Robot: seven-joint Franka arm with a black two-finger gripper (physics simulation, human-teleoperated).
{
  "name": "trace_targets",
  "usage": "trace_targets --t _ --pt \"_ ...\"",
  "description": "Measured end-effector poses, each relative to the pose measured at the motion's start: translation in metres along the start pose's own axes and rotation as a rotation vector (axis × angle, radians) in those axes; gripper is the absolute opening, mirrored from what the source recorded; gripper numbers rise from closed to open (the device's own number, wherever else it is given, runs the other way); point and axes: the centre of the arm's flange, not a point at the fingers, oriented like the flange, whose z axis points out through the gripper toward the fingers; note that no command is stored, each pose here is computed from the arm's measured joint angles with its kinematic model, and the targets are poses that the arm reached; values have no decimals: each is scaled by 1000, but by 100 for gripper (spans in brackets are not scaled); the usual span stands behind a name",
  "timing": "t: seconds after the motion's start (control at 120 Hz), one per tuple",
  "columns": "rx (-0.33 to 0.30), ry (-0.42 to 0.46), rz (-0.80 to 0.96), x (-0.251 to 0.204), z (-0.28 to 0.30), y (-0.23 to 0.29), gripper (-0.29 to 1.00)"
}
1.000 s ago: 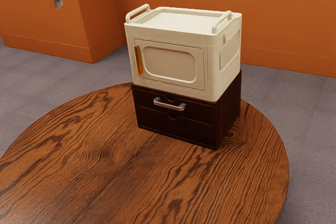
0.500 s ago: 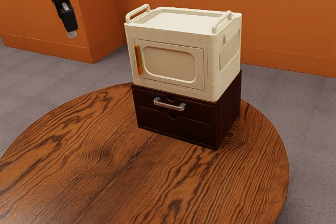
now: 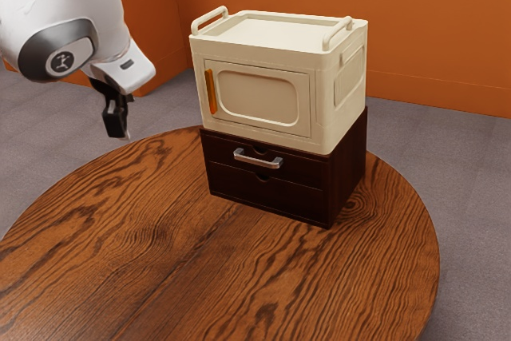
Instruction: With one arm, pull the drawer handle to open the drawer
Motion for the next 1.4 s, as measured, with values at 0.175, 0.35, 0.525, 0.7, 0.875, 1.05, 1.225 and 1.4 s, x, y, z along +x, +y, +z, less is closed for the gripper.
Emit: trace_targets --t 0.175,0.35,0.525,0.7,0.875,1.05,1.225,1.4 --pt "24 37 96 17 30 12 70" --pt "49 80 181 35 56 25 70" --pt "74 113 274 64 76 31 70" --pt "90 129 332 89 100 27 70" --pt "121 159 409 129 108 31 70" --pt "146 197 477 155 116 45 70" --pt "192 257 544 181 105 63 70" --pt "228 303 580 194 104 72 70"
